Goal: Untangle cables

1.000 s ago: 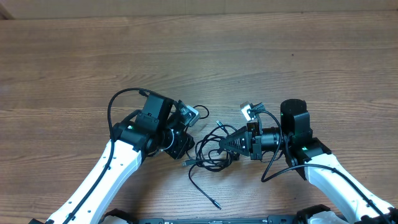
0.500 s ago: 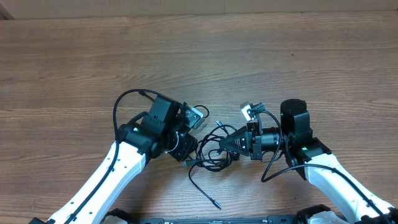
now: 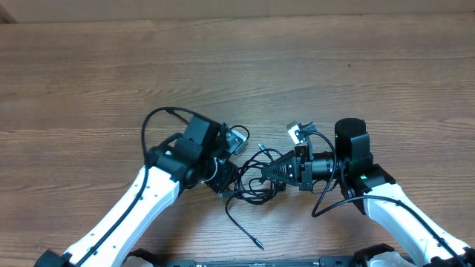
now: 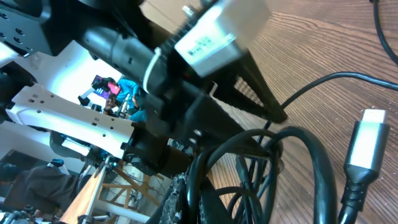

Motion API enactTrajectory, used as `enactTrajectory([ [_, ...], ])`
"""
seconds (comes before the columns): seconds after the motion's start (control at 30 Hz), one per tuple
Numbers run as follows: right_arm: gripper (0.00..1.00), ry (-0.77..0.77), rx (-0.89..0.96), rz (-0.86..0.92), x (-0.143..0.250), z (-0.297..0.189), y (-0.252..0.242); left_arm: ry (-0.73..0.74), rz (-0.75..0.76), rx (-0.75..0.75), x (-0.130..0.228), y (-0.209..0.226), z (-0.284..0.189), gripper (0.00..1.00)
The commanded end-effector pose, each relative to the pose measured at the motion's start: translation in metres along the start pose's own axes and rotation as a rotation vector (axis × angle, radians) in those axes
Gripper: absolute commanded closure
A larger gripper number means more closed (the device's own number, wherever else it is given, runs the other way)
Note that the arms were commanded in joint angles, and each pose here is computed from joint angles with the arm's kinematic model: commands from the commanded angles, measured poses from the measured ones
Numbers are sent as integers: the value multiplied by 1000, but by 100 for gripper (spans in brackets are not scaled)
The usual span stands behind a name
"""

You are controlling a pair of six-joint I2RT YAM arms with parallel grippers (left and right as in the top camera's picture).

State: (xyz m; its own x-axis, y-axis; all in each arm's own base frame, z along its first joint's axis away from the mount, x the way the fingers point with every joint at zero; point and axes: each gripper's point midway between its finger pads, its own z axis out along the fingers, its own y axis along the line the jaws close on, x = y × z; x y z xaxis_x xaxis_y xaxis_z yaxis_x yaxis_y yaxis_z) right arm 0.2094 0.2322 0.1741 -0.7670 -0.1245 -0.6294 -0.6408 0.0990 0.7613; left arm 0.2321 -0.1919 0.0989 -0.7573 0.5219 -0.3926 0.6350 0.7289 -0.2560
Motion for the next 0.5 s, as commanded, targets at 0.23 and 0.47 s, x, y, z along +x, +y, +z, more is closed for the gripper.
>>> enactTrajectory([
  [0.23,96,5,-13,6,0,-1,3,31,-26,0,-3,0,29,72],
  [0.47,96,5,-14,6,0,-1,3,-1,-136,-70,-12,14,33,73],
])
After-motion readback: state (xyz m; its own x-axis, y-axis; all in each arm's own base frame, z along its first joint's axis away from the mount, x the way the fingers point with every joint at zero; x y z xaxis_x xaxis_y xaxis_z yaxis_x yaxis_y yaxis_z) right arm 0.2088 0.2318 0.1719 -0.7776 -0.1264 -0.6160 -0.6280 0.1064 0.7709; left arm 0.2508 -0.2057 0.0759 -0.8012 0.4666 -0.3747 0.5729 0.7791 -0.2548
